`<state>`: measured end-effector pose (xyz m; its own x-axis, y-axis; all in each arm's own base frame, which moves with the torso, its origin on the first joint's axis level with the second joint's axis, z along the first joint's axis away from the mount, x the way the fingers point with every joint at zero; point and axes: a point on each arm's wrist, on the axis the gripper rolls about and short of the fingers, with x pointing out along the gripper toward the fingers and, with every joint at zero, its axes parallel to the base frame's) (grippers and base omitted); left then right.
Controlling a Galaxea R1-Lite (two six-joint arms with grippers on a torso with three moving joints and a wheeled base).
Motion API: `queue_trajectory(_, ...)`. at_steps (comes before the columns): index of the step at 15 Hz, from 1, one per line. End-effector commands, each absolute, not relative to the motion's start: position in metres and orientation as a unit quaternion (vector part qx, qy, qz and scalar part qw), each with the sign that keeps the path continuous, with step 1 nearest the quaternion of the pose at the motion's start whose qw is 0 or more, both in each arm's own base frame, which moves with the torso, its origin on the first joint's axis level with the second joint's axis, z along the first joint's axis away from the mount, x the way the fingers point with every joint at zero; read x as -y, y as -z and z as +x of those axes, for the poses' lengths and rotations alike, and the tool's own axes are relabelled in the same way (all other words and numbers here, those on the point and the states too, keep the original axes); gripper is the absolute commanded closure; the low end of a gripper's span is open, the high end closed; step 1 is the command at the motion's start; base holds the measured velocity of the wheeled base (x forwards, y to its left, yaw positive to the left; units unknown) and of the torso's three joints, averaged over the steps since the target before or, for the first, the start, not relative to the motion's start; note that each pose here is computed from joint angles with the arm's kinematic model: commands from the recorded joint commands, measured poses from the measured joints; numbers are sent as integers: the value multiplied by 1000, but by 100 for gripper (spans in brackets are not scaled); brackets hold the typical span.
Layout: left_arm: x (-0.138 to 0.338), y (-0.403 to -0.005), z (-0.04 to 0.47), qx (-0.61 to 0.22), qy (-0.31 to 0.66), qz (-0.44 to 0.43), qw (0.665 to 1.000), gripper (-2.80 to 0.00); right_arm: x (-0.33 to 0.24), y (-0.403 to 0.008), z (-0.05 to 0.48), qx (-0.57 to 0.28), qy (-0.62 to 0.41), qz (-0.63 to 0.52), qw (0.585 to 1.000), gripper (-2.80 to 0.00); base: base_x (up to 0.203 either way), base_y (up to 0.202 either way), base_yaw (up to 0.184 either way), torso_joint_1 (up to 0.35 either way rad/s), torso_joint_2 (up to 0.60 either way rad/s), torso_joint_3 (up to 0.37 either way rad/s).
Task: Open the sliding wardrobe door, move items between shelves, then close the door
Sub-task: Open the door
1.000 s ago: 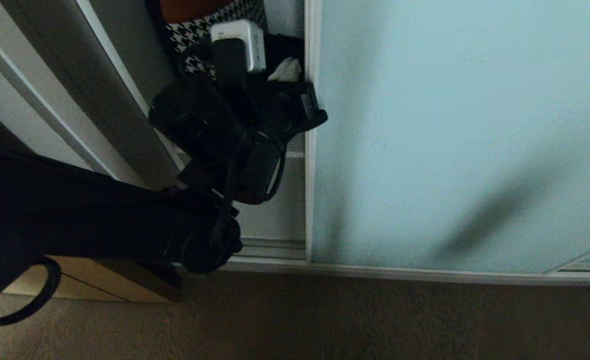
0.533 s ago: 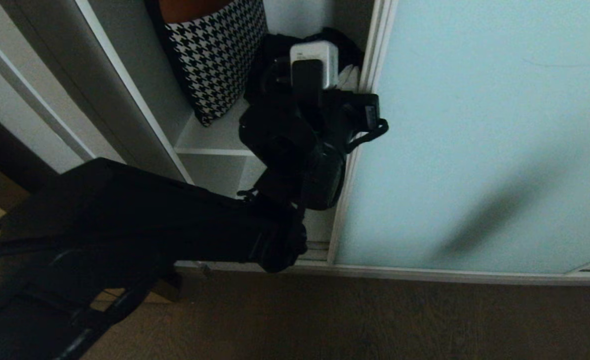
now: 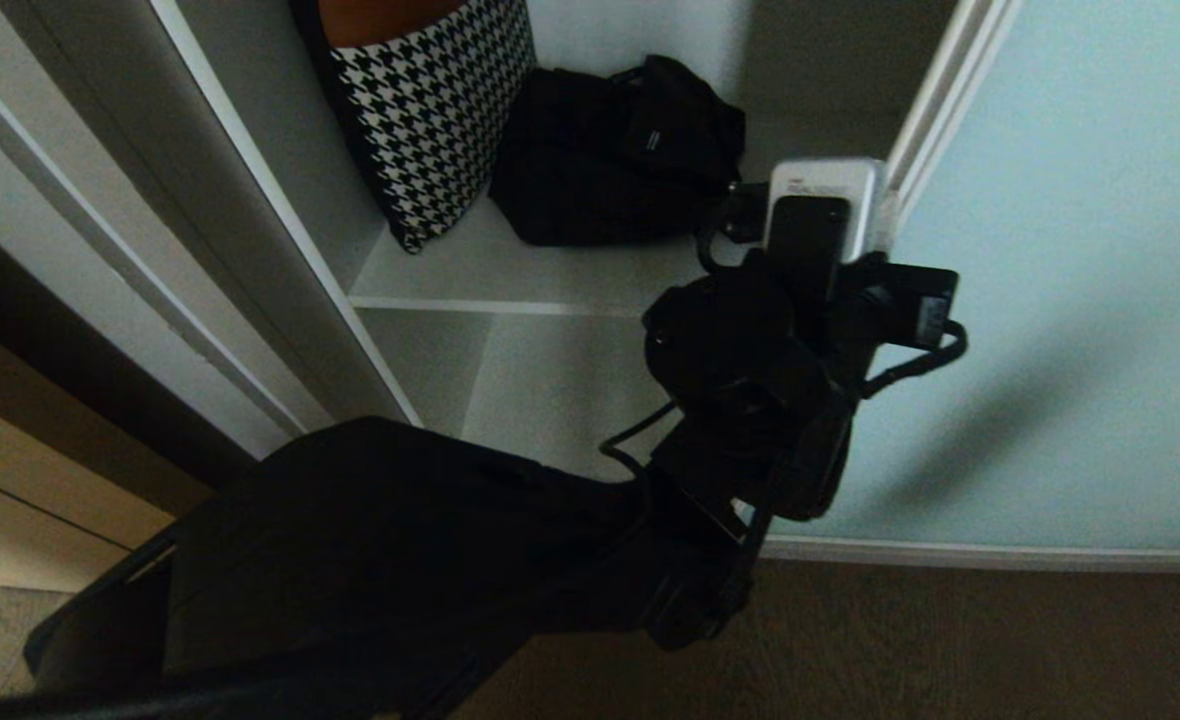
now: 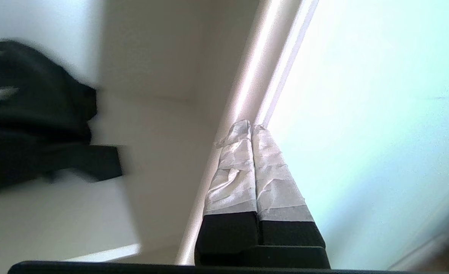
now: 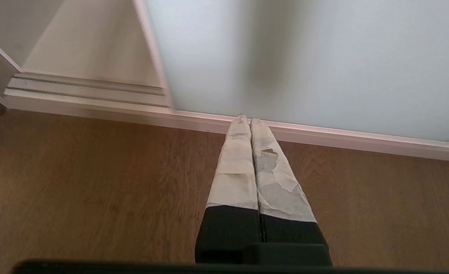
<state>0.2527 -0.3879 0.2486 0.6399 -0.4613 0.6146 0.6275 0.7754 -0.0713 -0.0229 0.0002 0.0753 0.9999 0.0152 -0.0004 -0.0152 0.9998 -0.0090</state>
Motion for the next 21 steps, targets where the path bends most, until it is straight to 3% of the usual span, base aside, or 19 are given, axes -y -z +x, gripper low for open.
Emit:
queue_trajectory(1,381,-261,247,309,291,-149,893,0,0,-75,-23,0,-8,-5,1000,0,0,0,0,0,0,0)
queue_trajectory(4,336,-304,248,336,246,-155,896,0,0,-75,-23,-1,-8,-5,1000,0,0,0,0,0,0,0)
queue_trajectory(6,277,-331,266,352,181,-138,908,0,0,-75,-23,0,-8,-5,1000,0,0,0,0,0,0,0)
queue_trajectory(9,170,-332,288,335,55,-61,939,0,0,-75,-23,0,-8,-5,1000,0,0,0,0,0,0,0)
queue_trajectory(14,47,-328,207,325,-84,11,942,0,0,-75,-23,0,-8,-5,1000,0,0,0,0,0,0,0)
queue_trajectory(21,2,-245,64,282,-127,14,951,0,0,-75,-23,0,-8,-5,1000,0,0,0,0,0,0,0)
